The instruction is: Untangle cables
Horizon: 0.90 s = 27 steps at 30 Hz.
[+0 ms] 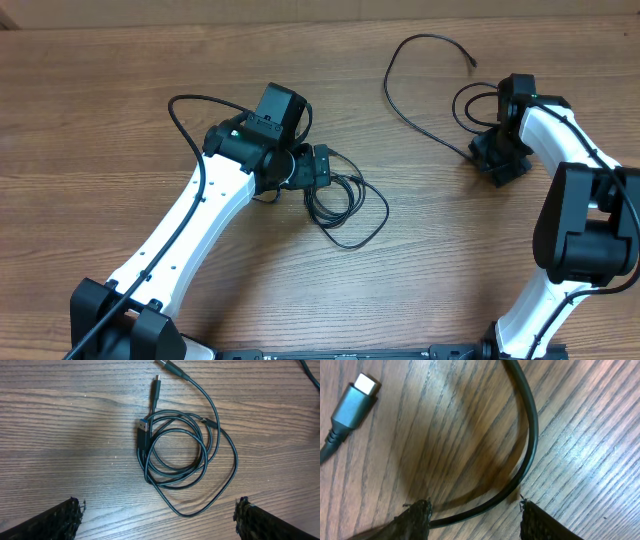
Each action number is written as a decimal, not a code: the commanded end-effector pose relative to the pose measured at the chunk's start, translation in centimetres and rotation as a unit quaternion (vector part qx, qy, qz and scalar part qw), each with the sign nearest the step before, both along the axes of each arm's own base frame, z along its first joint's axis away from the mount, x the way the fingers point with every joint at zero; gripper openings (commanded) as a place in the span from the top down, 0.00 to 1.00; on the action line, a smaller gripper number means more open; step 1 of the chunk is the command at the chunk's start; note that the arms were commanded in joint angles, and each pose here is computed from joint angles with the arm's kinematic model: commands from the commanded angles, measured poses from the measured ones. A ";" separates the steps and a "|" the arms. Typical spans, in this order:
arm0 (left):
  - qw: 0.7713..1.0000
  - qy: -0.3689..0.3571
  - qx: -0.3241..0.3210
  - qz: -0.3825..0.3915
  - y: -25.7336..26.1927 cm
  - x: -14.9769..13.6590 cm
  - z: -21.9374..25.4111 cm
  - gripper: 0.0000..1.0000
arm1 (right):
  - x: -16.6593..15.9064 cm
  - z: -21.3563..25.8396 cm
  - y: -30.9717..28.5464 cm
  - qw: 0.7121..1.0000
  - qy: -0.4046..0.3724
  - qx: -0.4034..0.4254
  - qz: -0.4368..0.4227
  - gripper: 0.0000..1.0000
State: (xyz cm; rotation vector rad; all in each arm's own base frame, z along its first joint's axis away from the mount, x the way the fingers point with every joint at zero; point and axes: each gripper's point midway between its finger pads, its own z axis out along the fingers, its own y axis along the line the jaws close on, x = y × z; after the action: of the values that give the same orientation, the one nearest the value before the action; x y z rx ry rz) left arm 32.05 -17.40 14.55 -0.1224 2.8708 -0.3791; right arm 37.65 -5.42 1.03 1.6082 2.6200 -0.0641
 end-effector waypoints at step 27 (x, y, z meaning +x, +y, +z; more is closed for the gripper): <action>1.000 0.000 0.005 0.007 0.4 0.1 -0.1 0.01 | -1.0 -1.2 -3.0 0.998 0.025 -0.049 -0.014 0.46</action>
State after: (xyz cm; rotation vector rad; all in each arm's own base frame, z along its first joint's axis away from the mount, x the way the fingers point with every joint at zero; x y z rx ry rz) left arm 32.05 -17.40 14.55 -0.1224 2.8708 -0.3791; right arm 37.30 -7.17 0.38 1.6154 2.5972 -0.1662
